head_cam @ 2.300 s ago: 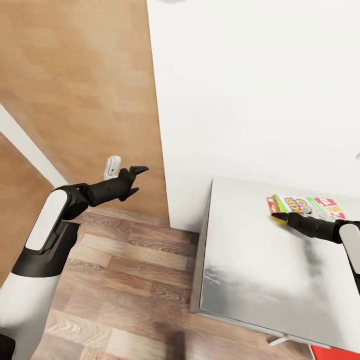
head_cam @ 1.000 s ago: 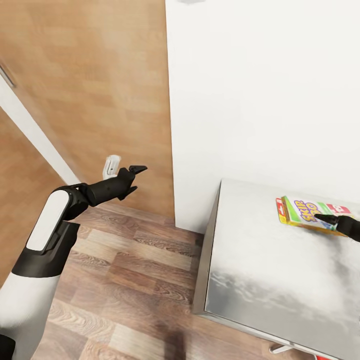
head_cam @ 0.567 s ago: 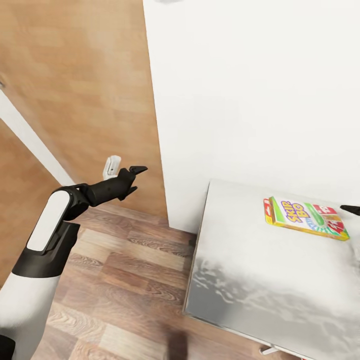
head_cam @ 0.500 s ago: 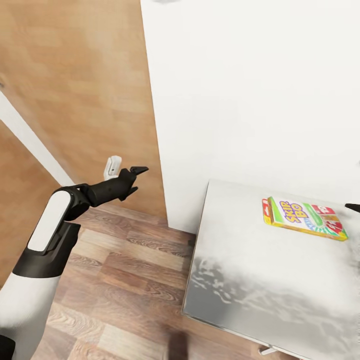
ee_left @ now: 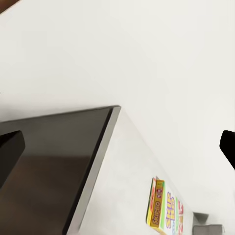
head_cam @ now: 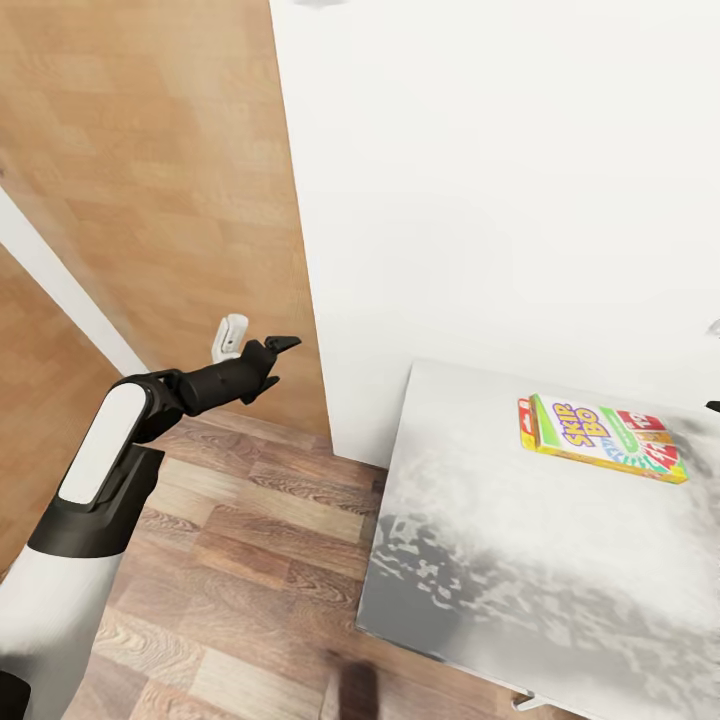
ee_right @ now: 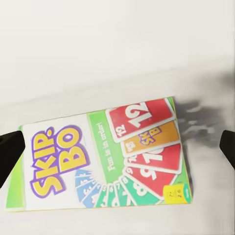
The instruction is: Put all the toys in the child's room - the three board games (two on the bed and one on the table), the two jigsaw puzzles on the table, and the tennis ball on the table - inside the toy box on the table in the child's room.
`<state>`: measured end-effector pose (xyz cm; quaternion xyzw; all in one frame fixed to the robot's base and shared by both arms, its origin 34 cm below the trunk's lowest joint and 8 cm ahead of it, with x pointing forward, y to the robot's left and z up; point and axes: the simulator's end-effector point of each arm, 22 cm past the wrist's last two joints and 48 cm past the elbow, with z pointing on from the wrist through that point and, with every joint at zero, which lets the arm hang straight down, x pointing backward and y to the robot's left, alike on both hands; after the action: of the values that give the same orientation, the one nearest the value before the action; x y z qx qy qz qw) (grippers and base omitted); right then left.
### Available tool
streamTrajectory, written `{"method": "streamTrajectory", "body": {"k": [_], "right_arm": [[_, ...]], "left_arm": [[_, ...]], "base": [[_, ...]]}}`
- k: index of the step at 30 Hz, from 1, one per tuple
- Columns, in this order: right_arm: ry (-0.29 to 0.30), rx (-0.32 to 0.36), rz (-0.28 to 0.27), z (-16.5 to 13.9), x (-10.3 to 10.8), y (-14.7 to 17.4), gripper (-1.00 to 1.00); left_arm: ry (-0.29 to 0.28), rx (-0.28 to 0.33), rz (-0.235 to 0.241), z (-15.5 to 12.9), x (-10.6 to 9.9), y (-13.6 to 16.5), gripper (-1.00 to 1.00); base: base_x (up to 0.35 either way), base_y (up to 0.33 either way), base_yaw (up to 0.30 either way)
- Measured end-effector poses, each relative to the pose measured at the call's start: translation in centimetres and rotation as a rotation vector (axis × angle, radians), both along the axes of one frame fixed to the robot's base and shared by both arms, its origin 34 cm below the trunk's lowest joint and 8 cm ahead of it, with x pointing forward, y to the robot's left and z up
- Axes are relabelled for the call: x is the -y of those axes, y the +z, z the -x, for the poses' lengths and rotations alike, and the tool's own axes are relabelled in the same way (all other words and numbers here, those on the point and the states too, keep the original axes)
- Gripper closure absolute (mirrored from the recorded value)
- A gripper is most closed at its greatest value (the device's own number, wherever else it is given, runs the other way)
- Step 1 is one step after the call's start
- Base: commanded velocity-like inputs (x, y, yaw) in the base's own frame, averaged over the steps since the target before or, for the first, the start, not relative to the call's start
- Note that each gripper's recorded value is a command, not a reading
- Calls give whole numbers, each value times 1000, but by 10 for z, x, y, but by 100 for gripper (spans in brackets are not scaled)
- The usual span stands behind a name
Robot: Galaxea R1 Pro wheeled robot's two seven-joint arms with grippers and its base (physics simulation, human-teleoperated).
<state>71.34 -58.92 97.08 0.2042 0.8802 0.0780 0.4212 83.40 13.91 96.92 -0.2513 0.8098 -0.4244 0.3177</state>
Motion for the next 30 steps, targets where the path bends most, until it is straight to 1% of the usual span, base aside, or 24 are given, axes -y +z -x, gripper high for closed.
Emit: {"method": "streamTrajectory", "body": {"k": [7, 9, 14, 18, 20, 22, 23, 25, 26, 30], "right_arm": [[-19, -15, -7, 2, 7, -6, -100], [-37, -32, -18, 4, 12, -14, -100], [-51, -52, -39, 5, 15, -25, -100], [-43, -66, -48, 1, 11, -32, -100], [-35, -75, -52, -1, 7, -36, -100], [-18, -99, -60, -6, -1, -46, -100], [-18, -99, -60, -6, -1, -46, -100], [-9, -124, -74, -10, -7, -57, -100], [-9, -124, -74, -10, -7, -57, -100], [-11, -159, -106, -18, -11, -73, -100]], "left_arm": [[-1, -4, -1, 1, 0, -1, -100], [-1, -6, 0, 1, 1, -2, -100], [-1, -8, 0, 2, 1, -3, -100], [-1, -10, 1, 2, 1, -4, -100], [-2, -10, 1, 3, 1, -4, -100], [-2, -11, 1, 3, 2, -4, -100], [-2, -11, 1, 3, 2, -4, -100], [-3, -11, 1, 3, 2, -4, -100], [-3, -11, 1, 3, 2, -4, -100], [-5, -11, 3, 4, 2, -4, -100]], "base": [[1, -8, 0], [1, -4, 0], [0, -3, 0], [0, -1, 0], [0, -1, 0], [0, 0, 0], [0, 0, 0], [0, 0, 0], [0, 0, 0], [0, 0, 0]]}}
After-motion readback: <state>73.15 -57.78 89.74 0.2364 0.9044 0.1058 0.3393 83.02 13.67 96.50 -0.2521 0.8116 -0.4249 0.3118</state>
